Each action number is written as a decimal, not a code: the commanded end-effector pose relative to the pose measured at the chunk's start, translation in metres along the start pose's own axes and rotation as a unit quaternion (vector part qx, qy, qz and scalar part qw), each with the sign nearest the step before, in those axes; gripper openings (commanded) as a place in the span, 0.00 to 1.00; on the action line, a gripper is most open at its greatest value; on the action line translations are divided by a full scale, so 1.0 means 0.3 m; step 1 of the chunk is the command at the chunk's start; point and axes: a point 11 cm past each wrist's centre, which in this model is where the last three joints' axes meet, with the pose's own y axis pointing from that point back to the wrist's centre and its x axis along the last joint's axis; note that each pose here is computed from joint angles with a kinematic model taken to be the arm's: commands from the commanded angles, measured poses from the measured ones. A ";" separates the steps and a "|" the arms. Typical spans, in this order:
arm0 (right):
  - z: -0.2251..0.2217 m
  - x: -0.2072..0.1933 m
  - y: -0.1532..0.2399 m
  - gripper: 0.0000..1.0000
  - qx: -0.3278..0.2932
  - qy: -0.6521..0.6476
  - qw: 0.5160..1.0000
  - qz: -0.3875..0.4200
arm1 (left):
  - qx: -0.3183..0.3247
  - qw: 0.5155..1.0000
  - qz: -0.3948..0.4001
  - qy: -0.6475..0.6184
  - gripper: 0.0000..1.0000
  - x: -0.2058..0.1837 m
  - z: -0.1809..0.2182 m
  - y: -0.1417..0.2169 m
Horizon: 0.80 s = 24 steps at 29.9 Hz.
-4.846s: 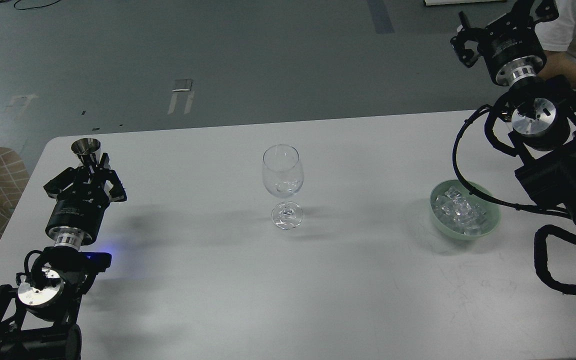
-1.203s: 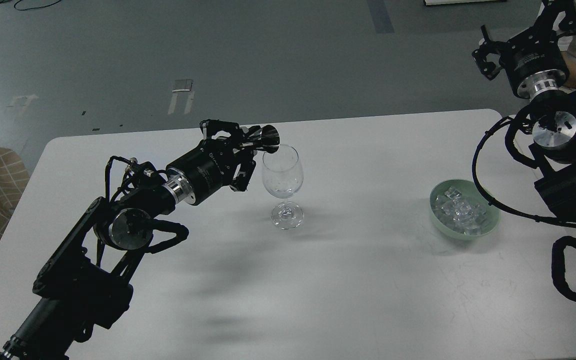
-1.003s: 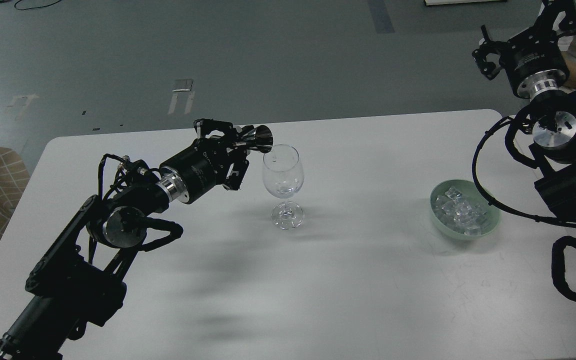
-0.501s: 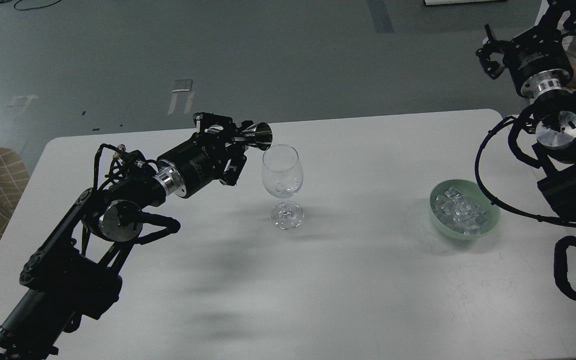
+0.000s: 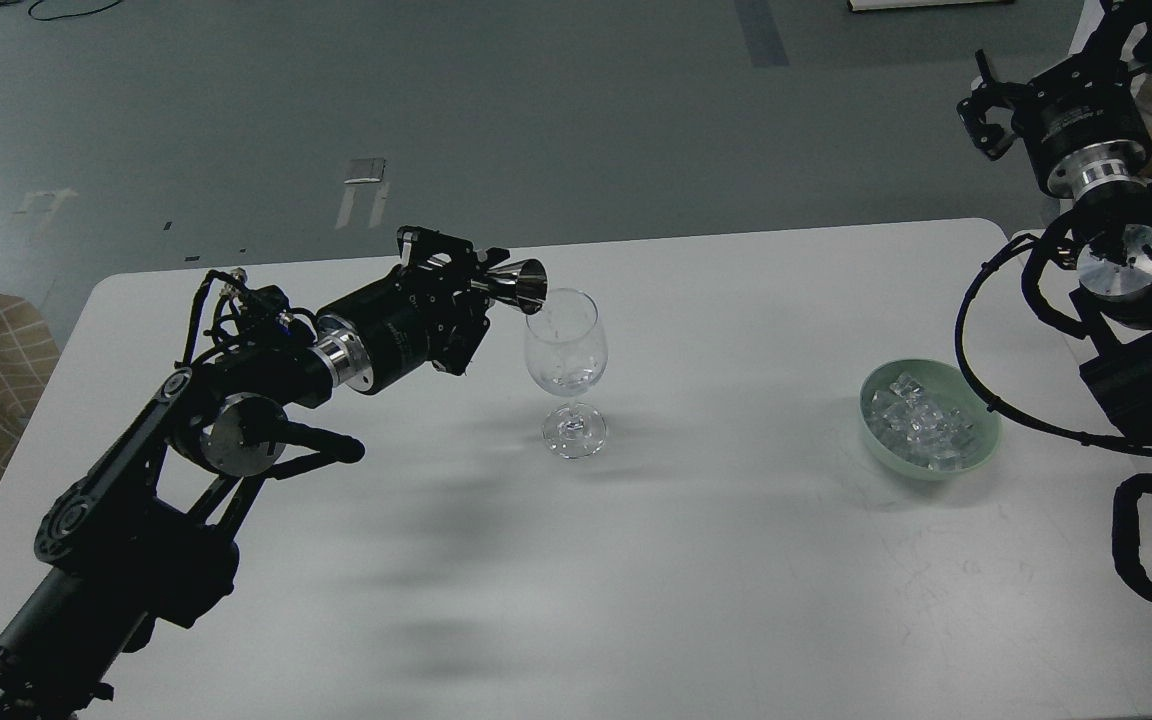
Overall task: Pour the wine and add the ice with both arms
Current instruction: 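Tilt the jigger above the wine glass to pour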
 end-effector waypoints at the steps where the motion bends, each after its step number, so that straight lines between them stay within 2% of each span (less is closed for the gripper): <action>1: 0.001 0.004 0.002 1.00 0.000 0.000 1.000 0.001 | -0.001 0.999 0.000 -0.033 0.16 -0.008 0.031 0.013; 12: -0.003 0.023 0.012 1.00 -0.001 0.003 1.000 0.005 | 0.028 0.995 0.008 -0.099 0.16 -0.026 0.043 0.010; 24: -0.001 0.031 0.018 1.00 -0.001 0.004 1.000 0.006 | 0.025 0.989 0.023 -0.146 0.14 -0.033 0.073 0.010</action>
